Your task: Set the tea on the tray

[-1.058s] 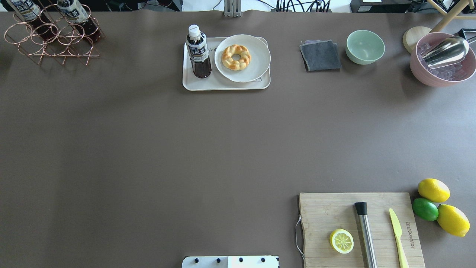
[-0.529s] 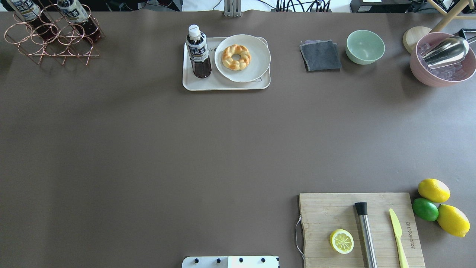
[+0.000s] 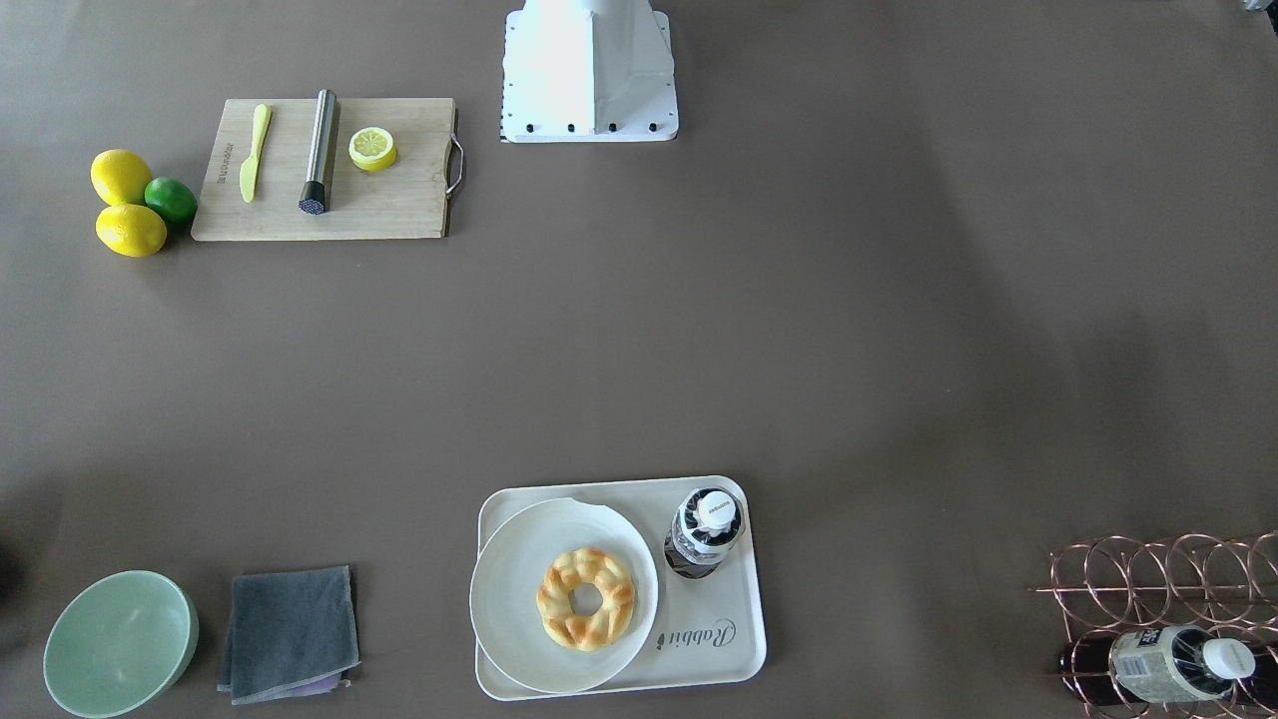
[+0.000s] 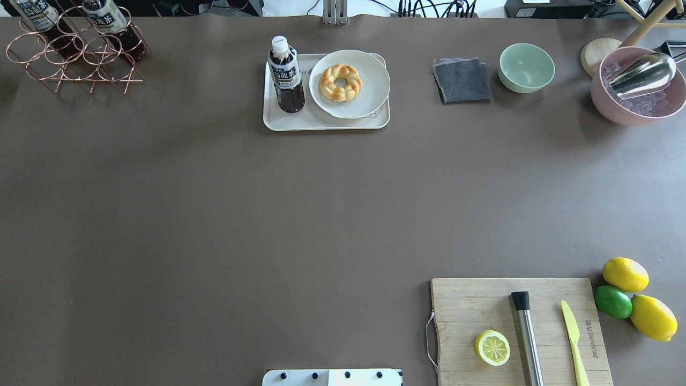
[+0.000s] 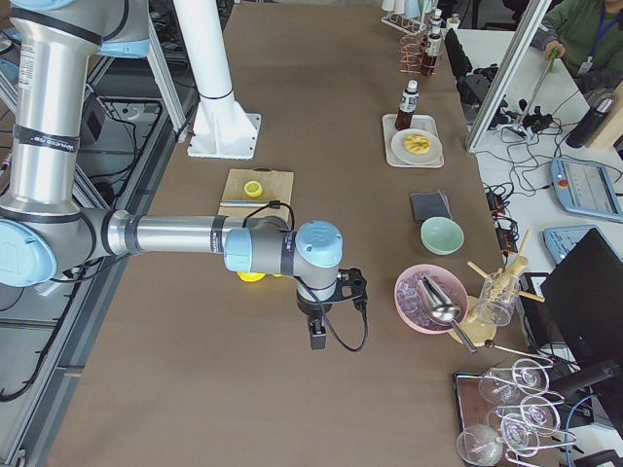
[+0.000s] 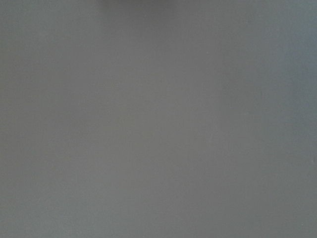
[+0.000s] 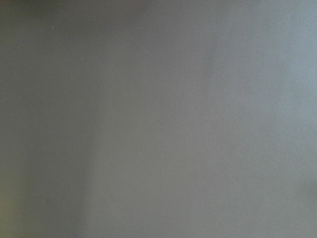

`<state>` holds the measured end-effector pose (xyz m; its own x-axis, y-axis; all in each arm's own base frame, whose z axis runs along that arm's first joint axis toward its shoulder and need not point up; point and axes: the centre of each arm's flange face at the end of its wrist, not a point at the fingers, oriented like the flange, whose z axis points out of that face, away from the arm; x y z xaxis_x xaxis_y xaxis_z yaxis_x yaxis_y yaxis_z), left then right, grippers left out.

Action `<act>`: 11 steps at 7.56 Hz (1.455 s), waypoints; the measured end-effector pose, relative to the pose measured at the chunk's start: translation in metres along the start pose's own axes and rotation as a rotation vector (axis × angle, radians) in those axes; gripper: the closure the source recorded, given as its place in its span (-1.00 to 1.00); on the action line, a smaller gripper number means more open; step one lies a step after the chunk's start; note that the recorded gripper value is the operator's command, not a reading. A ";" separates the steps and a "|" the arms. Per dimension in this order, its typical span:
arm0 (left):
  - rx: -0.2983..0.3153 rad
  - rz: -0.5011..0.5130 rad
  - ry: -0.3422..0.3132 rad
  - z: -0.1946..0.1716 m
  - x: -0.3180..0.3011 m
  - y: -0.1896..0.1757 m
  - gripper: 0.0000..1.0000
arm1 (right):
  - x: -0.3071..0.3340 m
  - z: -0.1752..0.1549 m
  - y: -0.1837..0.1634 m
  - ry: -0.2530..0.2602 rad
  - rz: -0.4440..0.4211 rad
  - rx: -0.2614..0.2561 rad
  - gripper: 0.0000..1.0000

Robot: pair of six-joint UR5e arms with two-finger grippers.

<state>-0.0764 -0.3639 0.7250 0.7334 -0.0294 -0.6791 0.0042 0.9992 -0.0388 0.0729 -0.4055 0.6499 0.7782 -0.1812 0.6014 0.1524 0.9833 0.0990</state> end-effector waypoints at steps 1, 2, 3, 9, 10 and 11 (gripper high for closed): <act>-0.007 -0.006 -0.001 0.003 -0.003 0.002 -0.99 | 0.003 0.004 0.001 0.001 0.004 -0.005 -1.00; -0.010 -0.009 -0.001 0.004 -0.004 0.004 -0.99 | 0.005 0.006 0.001 0.002 0.006 -0.007 -1.00; -0.012 -0.010 -0.002 0.005 -0.004 0.004 -0.99 | 0.006 0.007 0.001 0.002 0.008 -0.010 -1.00; -0.015 -0.016 -0.001 0.006 -0.007 0.006 -0.99 | 0.008 0.007 0.002 0.021 0.009 -0.013 -1.00; -0.016 -0.016 -0.001 0.007 -0.007 0.006 -0.99 | 0.008 0.006 0.001 0.026 0.006 -0.010 -1.00; -0.019 -0.019 -0.001 0.009 -0.008 0.007 -0.99 | 0.007 0.005 -0.001 0.030 0.005 -0.008 -1.00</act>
<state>-0.0765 -0.3565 0.7365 0.7342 -0.0479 -0.6773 0.0046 0.9978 -0.0657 0.0758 -0.4073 0.6579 0.7971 -0.1767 0.5775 0.1532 0.9841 0.0898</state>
